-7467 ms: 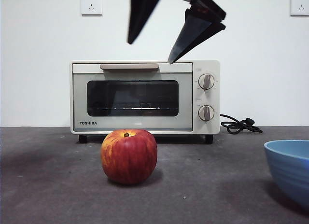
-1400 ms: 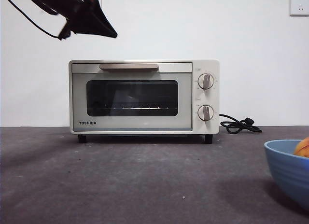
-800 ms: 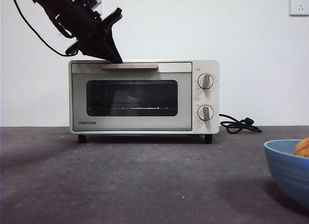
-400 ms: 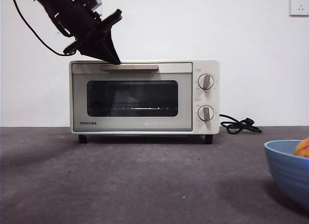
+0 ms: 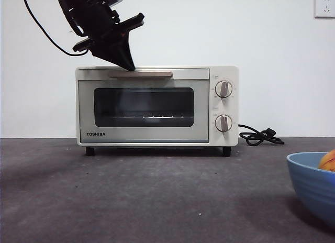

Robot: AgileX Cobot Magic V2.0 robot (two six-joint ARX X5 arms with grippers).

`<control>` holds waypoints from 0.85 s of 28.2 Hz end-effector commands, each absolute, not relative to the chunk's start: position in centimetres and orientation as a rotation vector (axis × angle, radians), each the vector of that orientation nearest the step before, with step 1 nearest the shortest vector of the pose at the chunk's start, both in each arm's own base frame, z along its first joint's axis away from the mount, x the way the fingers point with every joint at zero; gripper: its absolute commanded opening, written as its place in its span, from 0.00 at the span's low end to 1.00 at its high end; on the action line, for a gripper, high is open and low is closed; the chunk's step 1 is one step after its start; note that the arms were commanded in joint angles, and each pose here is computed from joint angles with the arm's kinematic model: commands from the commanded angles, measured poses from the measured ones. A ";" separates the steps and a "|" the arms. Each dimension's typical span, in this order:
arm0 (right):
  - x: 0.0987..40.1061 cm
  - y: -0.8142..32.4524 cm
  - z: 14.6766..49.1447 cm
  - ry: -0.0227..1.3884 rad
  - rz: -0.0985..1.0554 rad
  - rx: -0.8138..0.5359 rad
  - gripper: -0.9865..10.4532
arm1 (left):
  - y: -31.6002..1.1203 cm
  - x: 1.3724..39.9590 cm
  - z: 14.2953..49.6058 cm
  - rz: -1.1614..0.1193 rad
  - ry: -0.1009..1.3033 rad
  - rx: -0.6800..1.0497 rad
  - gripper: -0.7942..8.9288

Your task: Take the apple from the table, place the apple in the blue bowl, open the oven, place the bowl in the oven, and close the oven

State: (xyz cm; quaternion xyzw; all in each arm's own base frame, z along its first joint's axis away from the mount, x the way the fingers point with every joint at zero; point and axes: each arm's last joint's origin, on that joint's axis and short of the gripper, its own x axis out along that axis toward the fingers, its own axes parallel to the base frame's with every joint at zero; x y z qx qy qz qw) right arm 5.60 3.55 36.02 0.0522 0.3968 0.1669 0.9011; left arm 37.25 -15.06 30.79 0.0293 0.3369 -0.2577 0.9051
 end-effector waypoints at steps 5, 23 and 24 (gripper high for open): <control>5.5 3.5 36.1 0.817 0.345 0.122 0.08 | -14.7 34.0 23.1 -0.511 0.871 0.048 0.08; 5.6 3.6 36.2 0.805 0.352 0.116 0.08 | -13.0 30.2 21.0 -0.516 0.886 0.072 0.08; 5.6 3.6 36.2 0.807 0.351 0.116 0.08 | -12.9 29.8 20.3 -0.517 0.902 0.075 0.08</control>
